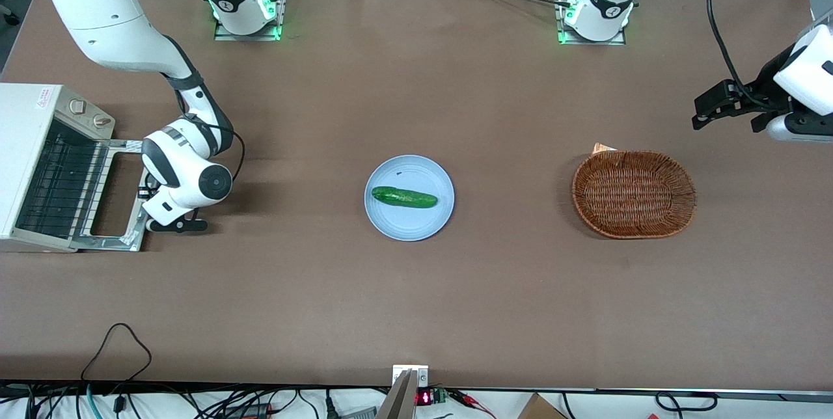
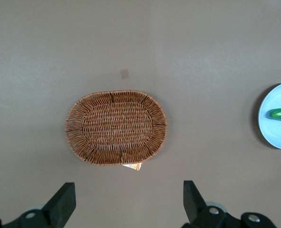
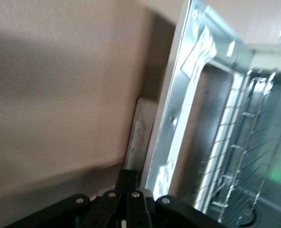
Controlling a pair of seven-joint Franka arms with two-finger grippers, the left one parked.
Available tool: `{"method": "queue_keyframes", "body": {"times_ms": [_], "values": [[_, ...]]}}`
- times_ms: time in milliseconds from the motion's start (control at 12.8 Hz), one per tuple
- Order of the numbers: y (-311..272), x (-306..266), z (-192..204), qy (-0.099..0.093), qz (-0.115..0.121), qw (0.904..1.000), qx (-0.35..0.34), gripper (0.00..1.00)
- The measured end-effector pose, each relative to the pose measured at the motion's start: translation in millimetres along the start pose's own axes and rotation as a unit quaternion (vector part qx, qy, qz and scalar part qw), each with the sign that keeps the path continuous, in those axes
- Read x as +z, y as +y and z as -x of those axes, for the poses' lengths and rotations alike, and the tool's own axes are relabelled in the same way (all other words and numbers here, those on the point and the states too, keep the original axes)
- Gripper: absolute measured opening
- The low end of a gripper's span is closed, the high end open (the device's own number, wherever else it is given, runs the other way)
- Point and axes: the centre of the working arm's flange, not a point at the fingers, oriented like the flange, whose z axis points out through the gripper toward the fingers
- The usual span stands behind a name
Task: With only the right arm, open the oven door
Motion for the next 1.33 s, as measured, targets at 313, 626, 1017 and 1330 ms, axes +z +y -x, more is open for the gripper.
{"method": "queue_keyframes", "body": {"times_ms": [313,626,1017,1330], "values": [[-3.9,-24.4,-9.1,-0.01,-0.047,0.9984,0.028,0.01],[24.7,-70.3,-16.0,-0.052,-0.122,0.9904,0.04,0.06],[93.4,-153.4,-15.0,-0.117,-0.232,0.9649,0.04,0.55],[155.9,-200.6,-8.9,-0.165,-0.321,0.9322,0.033,0.99]]}}
